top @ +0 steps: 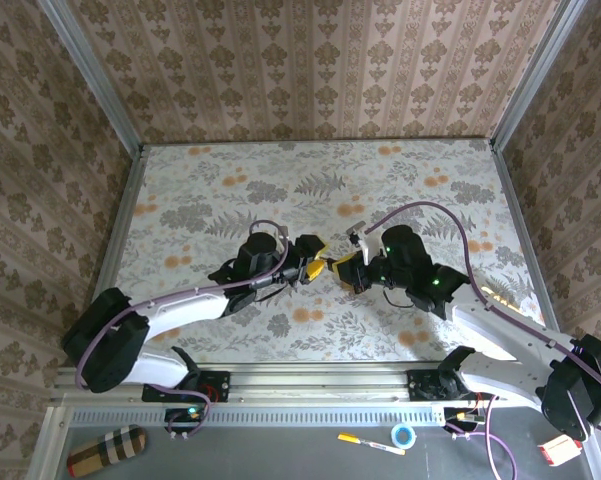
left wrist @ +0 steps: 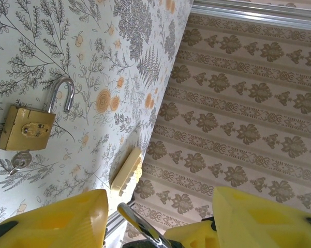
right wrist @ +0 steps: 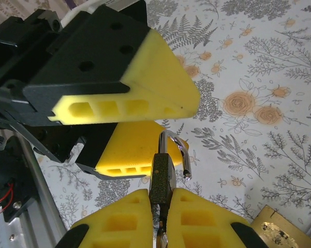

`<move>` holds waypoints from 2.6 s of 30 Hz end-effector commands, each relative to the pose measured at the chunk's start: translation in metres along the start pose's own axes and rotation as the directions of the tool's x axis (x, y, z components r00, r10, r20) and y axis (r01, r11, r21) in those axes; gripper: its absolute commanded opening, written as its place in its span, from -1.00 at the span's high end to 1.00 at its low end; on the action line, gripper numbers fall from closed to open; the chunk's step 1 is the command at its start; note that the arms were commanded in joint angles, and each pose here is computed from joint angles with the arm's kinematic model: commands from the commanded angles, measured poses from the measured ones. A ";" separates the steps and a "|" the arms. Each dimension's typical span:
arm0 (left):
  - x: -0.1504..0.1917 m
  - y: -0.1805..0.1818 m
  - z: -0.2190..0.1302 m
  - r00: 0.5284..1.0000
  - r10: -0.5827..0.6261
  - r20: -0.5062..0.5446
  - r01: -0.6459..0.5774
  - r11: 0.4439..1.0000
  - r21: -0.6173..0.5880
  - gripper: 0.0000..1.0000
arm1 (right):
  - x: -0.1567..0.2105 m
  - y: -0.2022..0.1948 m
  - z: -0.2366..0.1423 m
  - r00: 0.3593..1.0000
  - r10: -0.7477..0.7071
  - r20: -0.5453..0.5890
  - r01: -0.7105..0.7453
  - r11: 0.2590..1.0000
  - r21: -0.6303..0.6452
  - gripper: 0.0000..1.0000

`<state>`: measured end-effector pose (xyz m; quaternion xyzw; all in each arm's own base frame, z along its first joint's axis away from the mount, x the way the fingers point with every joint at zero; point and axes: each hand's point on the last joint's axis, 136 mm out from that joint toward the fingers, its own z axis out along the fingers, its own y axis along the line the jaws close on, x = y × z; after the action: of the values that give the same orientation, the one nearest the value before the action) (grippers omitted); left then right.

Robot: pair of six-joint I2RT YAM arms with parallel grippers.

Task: Unlock with the key

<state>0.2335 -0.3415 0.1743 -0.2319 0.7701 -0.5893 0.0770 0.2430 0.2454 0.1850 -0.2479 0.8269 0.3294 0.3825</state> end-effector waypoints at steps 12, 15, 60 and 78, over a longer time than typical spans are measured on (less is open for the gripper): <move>-0.006 -0.014 0.004 0.997 0.071 0.022 -0.072 0.997 0.041 0.72 | 0.001 0.010 0.001 0.997 0.078 0.018 -0.076 0.995 -0.058 1.00; -0.010 -0.018 -0.003 0.991 0.121 0.054 -0.122 0.992 0.023 0.89 | -0.003 0.013 0.001 0.988 0.149 0.028 -0.146 0.985 -0.087 1.00; -0.037 0.064 -0.053 0.811 0.585 -0.006 -0.561 0.776 -0.289 1.00 | 0.028 -0.038 0.004 0.753 0.656 -0.041 -0.648 0.752 0.121 -0.24; -0.037 0.078 0.014 0.750 0.639 -0.170 -0.662 0.719 -0.212 1.00 | 0.044 -0.057 -0.014 0.768 0.641 -0.016 -0.627 0.756 0.185 -0.28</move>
<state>0.2416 -0.3084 0.0714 0.0386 0.8899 -0.4088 0.1988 0.2505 0.1984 0.1394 0.0687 0.8980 0.3710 0.2263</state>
